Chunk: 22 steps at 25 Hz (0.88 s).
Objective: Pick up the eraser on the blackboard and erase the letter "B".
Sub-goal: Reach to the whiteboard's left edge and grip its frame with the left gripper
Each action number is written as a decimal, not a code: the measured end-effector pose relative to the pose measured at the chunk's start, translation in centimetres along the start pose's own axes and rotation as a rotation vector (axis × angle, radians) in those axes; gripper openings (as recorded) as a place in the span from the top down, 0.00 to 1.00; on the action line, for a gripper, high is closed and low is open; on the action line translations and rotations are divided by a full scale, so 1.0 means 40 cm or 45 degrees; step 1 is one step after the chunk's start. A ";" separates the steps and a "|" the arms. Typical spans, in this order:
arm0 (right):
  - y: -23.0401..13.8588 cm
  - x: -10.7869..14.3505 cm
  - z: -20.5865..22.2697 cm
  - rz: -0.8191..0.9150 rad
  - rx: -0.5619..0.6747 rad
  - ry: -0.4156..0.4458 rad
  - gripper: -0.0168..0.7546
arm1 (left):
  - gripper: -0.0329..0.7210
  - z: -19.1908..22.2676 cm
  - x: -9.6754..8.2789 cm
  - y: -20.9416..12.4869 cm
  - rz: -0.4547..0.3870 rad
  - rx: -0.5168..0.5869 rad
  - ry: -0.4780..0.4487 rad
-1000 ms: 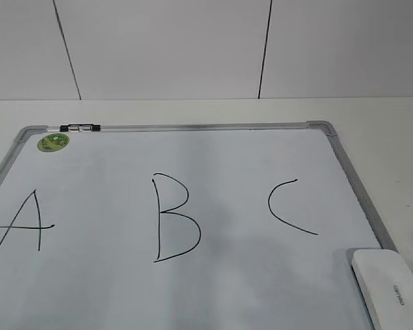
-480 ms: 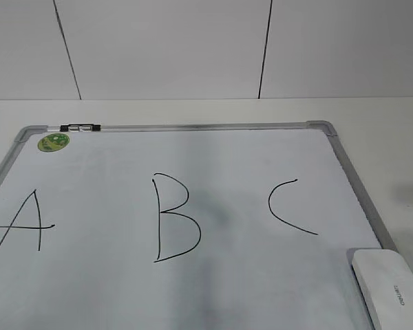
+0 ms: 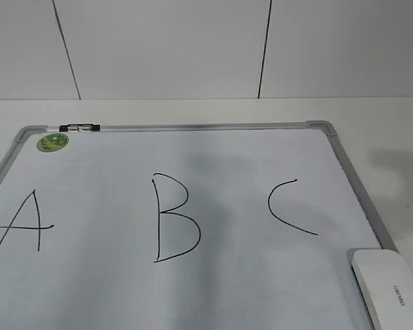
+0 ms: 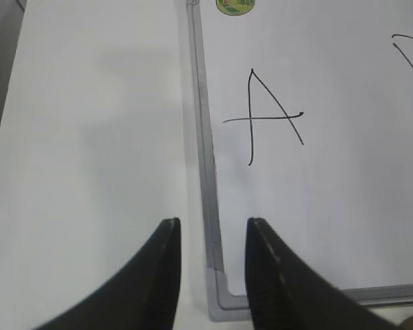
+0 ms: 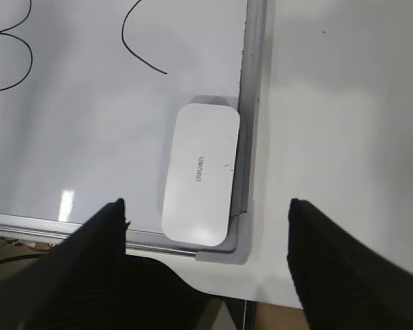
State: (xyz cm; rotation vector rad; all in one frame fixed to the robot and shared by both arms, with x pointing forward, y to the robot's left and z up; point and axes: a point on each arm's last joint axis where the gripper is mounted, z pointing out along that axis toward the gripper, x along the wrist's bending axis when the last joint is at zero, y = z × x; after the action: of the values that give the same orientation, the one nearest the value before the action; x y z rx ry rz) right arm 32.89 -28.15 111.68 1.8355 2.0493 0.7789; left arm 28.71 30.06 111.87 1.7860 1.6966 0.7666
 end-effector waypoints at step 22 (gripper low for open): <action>0.035 0.005 0.041 0.060 0.089 0.101 0.22 | 0.63 0.542 0.014 0.296 0.009 0.858 -0.061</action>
State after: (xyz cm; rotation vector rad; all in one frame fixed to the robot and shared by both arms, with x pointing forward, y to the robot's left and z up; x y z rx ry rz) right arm 34.90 -27.55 111.17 1.9261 2.1141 0.8149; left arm 52.62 29.88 105.72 2.2095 2.0693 0.1391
